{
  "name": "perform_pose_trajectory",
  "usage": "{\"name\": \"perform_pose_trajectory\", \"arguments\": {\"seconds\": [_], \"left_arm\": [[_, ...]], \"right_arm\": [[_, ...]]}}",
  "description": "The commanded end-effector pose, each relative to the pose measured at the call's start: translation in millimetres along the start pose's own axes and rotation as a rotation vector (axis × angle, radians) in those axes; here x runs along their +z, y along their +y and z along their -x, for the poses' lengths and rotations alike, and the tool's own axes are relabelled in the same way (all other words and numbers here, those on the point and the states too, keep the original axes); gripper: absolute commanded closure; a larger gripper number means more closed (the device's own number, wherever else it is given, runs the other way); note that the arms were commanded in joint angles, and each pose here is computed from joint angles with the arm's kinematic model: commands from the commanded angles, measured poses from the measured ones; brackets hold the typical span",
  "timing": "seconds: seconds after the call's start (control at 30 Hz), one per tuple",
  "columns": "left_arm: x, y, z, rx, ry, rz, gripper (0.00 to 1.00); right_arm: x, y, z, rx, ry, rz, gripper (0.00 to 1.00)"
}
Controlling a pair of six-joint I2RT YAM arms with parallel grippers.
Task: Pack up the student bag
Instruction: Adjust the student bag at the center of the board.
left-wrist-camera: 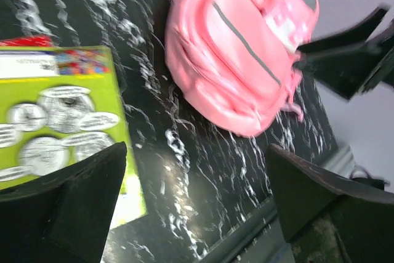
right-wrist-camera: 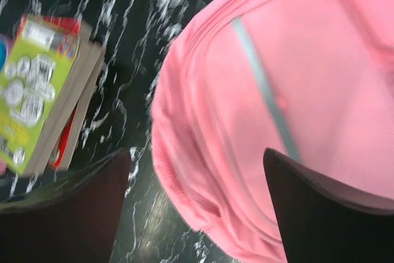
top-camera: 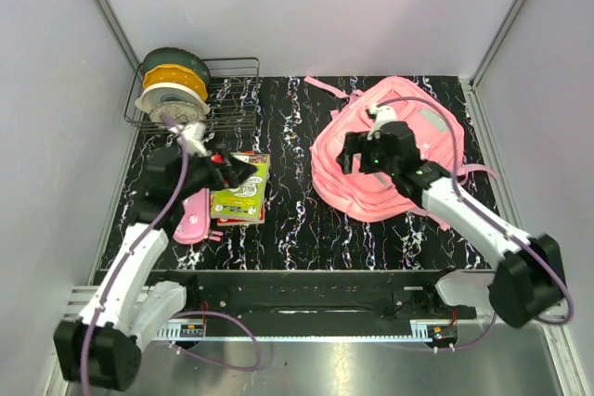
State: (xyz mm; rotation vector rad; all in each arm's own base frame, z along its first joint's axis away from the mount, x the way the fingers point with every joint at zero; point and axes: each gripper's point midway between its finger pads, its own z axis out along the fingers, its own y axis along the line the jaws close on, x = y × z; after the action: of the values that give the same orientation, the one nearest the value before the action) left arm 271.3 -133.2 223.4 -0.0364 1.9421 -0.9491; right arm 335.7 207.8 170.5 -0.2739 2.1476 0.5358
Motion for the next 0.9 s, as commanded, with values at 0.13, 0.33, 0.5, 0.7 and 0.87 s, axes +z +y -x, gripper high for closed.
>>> {"name": "perform_pose_trajectory", "arguments": {"seconds": [0.13, 0.33, 0.5, 0.7, 0.87], "left_arm": [[56.4, -84.1, -13.3, 0.25, 0.108, 0.017, 0.01], [117.1, -99.8, -56.9, 0.202, 0.179, 0.007, 0.01], [153.3, -86.8, -102.4, 0.114, 0.242, -0.004, 0.01], [195.7, -85.2, -133.8, 0.076, 0.313, -0.046, 0.01], [213.5, -80.3, -149.3, 0.041, 0.345, -0.045, 0.01]], "right_arm": [[-108.9, -129.8, -5.4, 0.459, -0.245, -0.513, 0.01], [-148.4, -173.4, -54.8, 0.572, -0.193, -0.709, 0.0], [-139.7, -179.4, -65.6, 0.664, -0.184, -0.675, 0.02], [-122.0, -182.3, -82.4, 0.701, -0.163, -0.646, 0.04], [-116.5, -184.7, -91.6, 0.708, -0.139, -0.65, 0.03]]}}
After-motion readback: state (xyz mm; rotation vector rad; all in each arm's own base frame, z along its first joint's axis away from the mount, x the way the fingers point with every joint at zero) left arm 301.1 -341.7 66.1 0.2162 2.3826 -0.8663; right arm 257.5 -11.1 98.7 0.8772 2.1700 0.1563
